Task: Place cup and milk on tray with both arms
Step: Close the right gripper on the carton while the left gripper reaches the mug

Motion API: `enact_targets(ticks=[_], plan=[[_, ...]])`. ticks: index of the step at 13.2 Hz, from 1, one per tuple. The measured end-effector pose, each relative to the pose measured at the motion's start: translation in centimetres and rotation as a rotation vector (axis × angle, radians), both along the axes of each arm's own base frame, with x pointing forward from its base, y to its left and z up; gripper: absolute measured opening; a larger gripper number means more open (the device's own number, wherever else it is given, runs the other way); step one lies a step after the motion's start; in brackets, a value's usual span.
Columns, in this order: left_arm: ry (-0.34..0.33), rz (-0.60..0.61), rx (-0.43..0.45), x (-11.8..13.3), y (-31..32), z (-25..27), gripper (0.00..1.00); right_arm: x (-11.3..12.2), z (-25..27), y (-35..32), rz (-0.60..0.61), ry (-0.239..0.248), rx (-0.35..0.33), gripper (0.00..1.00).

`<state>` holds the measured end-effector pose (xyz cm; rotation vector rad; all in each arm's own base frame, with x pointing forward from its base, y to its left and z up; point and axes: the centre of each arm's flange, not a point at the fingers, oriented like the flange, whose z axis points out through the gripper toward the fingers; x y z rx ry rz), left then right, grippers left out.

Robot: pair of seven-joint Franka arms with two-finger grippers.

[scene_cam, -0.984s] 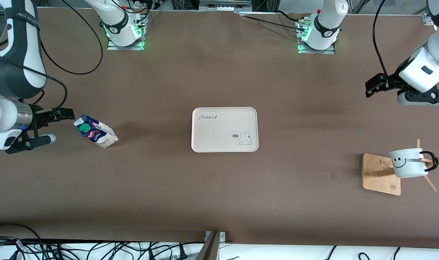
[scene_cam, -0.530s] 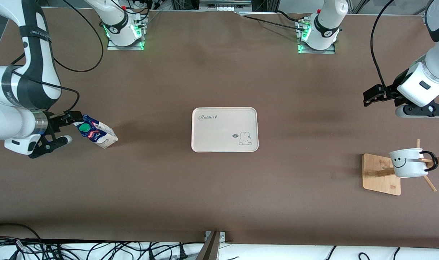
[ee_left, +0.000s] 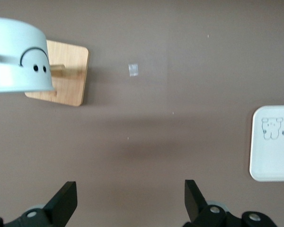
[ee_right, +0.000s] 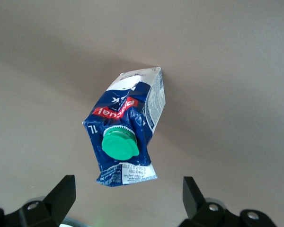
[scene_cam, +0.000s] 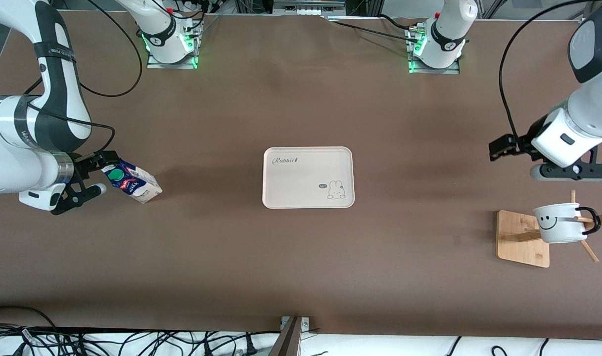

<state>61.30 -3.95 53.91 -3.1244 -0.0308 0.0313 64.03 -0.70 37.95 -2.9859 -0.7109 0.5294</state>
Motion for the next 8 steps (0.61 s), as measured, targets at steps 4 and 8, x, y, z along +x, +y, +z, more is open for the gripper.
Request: enact_targets(ticks=[4,8], plan=[[-0.139,0.081,-0.008,1.7,3.5,-1.6,1.0,-0.2,-1.3,0.0,0.002,-0.01,0.0,1.0],[-0.264,0.194,-0.019,0.3,5.5,-4.6,1.0,-0.4,-2.1,-0.1,0.005,-0.017,0.001,1.0]])
